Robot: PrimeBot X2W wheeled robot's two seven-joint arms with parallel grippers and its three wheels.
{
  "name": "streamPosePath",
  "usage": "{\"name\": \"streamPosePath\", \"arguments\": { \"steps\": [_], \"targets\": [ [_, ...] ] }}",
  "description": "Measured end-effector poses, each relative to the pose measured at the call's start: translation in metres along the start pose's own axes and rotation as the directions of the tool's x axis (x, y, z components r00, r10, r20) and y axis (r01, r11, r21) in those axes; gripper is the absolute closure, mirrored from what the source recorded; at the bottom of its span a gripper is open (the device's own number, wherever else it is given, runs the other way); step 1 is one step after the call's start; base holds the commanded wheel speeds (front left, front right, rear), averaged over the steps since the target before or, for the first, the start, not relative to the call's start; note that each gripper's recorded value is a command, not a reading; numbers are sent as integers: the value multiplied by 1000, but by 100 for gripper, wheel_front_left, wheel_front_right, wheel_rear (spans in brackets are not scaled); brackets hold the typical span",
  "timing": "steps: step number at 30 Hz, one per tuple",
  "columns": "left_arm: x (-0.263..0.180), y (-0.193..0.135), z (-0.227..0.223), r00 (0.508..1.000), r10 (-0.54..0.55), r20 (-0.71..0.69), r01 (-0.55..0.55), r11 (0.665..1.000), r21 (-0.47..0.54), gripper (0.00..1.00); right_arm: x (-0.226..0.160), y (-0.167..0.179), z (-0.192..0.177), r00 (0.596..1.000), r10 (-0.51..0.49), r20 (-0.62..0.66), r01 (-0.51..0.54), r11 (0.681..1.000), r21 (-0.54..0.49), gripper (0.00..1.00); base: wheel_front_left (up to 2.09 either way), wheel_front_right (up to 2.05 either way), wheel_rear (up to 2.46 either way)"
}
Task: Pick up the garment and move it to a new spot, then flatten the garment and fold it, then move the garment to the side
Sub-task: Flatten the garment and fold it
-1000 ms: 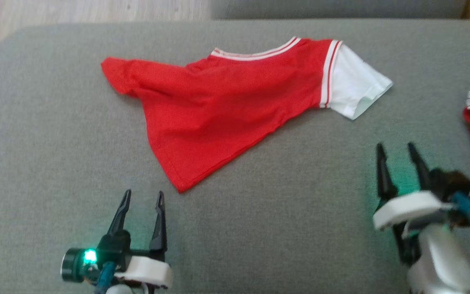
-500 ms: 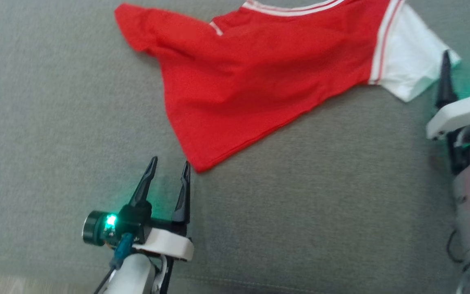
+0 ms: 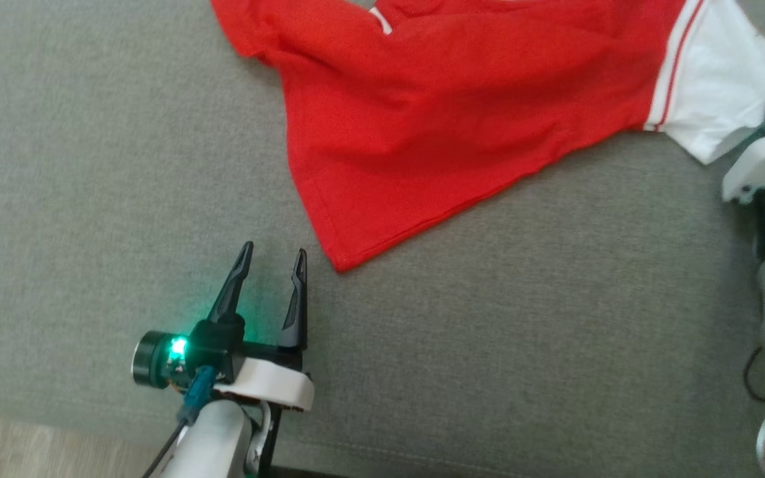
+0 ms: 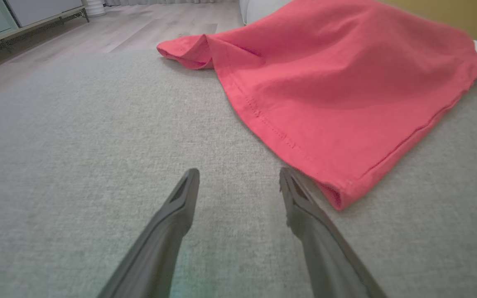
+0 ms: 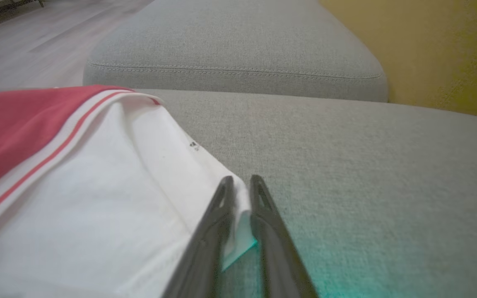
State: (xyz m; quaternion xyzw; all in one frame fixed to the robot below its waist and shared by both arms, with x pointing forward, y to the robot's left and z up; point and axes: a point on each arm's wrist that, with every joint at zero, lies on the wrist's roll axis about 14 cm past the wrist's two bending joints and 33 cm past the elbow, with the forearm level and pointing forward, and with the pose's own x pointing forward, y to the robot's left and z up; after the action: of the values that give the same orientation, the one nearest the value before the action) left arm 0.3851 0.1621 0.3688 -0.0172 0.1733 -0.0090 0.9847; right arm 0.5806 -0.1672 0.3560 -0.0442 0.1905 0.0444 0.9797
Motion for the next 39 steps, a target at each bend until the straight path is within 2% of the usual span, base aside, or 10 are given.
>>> {"name": "streamPosePath", "arguments": {
  "steps": [8,16,21,22,23,24,28,31,34,39],
  "targets": [
    [0,-12,19,998,-32,57,33,999,-4,0,-45,0,-10,999,-32,3,32,994,102,100,0,0,0],
    [-17,-31,24,993,-90,80,90,996,13,0,-139,-25,-53,993,-118,-28,122,968,219,100,0,0,0],
    [-25,-41,26,989,-117,90,116,993,14,0,-180,-34,-68,987,-158,-32,161,951,263,100,0,0,0],
    [-26,-42,26,988,-121,92,120,993,17,0,-184,-35,-65,987,-160,-17,159,953,257,80,0,0,0],
    [-27,-43,27,988,-125,95,124,992,22,0,-187,-37,-58,986,-165,10,157,955,252,22,0,0,0],
    [-28,-44,27,987,-127,97,126,992,26,0,-189,-38,-47,985,-165,47,149,959,242,0,0,0,0],
    [-29,-38,30,988,-108,108,105,994,34,0,-189,-33,5,969,-134,210,98,980,172,0,0,0,0],
    [-31,-34,34,988,-93,122,88,995,50,0,-190,-18,26,959,-78,273,52,994,100,0,0,0,0],
    [-34,-25,37,989,-62,133,55,997,50,0,-194,-2,21,963,-27,266,14,999,50,0,0,0,0],
    [-41,-18,36,990,-40,137,34,998,45,0,-201,11,9,971,10,239,-20,999,38,0,0,0,0]
  ]
}}
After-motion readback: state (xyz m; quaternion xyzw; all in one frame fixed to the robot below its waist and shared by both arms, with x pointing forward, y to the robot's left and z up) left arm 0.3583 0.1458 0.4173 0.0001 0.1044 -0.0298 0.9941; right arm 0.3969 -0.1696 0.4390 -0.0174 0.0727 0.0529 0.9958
